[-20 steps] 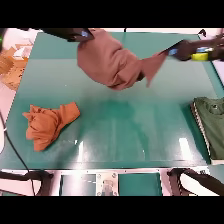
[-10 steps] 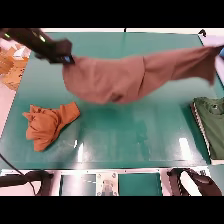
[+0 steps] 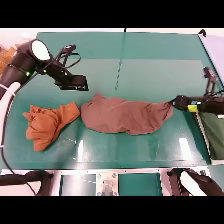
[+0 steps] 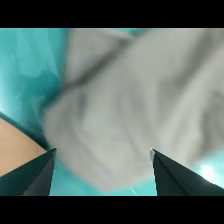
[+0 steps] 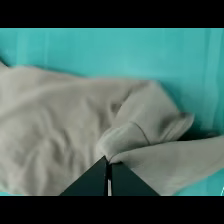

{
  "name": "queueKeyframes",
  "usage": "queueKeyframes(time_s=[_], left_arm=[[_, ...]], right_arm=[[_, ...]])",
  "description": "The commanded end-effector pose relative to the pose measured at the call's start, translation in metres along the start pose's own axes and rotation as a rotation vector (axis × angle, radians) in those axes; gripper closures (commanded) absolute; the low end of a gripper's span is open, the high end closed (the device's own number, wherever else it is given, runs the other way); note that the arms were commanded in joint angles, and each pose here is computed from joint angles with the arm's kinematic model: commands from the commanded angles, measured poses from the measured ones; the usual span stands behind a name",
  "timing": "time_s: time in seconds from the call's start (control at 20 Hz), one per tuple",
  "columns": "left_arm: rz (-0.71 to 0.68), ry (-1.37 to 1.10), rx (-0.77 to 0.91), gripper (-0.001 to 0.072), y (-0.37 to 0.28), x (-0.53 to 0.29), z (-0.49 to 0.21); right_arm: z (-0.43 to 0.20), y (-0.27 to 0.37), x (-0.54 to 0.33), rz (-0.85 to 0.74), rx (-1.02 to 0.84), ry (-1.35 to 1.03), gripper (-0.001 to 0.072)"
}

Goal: Fold the shirts.

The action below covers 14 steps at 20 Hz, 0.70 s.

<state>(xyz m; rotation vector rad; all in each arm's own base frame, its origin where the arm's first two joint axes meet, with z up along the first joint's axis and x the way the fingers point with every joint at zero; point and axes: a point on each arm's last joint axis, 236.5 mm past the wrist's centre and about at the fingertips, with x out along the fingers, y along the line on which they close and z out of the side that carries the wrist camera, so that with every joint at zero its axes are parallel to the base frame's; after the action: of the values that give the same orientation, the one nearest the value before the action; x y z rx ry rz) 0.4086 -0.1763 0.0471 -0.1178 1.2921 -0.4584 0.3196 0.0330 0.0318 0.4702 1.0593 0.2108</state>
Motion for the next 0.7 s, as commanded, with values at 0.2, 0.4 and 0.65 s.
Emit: queueKeyframes(time_s=[0.2, 0.4, 0.65], left_arm=[[-0.173, -0.075, -0.025, 0.0044, 0.016, 0.114, 0.038], [-0.336, -0.014, -0.026, 0.0045, -0.007, 0.157, 0.022], [-0.309, -0.039, 0.008, 0.0329, -0.005, 0.179, 0.025]], right_arm=[[-0.03, -0.034, 0.046, -0.029, 0.092, 0.146, 0.0699], [-0.029, -0.034, 0.046, -0.03, 0.093, 0.144, 0.0699], [-0.027, -0.029, 0.046, -0.009, 0.107, 0.137, 0.0699]])
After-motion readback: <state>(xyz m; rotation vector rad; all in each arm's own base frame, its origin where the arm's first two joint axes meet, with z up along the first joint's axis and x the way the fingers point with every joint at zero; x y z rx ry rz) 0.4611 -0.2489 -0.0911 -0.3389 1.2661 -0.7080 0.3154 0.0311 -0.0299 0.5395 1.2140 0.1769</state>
